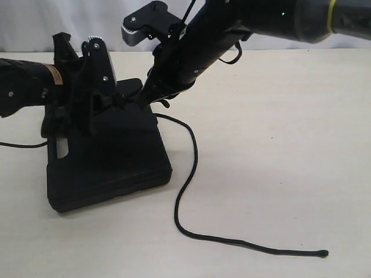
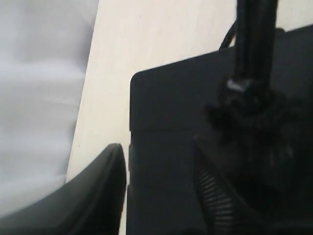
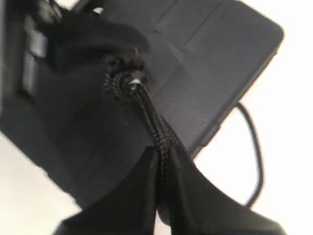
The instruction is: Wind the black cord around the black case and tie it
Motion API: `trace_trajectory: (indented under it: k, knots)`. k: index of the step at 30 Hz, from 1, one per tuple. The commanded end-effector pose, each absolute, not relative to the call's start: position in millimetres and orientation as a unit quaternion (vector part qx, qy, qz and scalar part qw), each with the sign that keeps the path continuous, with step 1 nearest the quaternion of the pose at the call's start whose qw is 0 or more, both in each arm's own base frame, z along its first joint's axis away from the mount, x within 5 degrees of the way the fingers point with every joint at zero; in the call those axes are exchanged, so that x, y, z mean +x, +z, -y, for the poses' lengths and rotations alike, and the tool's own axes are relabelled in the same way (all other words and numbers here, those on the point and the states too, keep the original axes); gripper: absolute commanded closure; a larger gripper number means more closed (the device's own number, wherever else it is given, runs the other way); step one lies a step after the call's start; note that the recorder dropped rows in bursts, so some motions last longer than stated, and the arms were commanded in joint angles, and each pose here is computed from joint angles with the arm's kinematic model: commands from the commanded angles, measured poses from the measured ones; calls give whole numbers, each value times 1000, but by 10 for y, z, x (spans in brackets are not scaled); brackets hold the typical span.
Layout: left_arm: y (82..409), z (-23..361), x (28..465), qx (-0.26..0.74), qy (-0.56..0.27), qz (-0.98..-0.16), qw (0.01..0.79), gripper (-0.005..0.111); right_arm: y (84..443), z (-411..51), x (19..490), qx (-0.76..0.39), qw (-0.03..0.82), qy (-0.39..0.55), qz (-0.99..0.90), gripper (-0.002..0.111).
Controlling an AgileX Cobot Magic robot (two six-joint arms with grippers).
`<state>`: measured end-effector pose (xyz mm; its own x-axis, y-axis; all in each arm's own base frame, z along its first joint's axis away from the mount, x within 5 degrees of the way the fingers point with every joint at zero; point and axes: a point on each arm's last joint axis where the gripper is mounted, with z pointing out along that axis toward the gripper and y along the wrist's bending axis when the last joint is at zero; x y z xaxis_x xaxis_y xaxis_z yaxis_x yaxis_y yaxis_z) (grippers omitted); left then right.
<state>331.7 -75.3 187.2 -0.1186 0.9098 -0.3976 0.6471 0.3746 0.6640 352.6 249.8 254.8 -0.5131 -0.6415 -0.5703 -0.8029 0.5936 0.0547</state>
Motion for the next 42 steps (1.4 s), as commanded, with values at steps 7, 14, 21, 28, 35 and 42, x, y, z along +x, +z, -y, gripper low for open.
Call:
trace_trajectory:
  k: [7, 14, 21, 28, 35, 42]
  knots:
    - [1879, 904, 3383, 497, 138, -719, 465, 63, 2672, -2076, 3831, -298, 220, 273, -888, 104]
    - [1863, 895, 3368, 505, 139, -722, 452, 63, 2585, -2005, 3938, -270, 219, 271, -897, 104]
    - [1955, 857, 3295, 526, 153, -720, 425, 75, 2503, -2014, 4003, -261, 230, 266, -899, 104]
    - [1954, 1160, 3208, 559, 133, -693, 435, 87, 2540, -2027, 4010, -260, 234, 273, -896, 104]
    - [1837, 1251, 3218, 565, 120, -692, 433, 87, 2538, -2028, 4001, -260, 228, 274, -897, 104]
    - [1866, 1303, 3281, 520, 99, -694, 489, 87, 2535, -2028, 3993, -262, 224, 275, -897, 104]
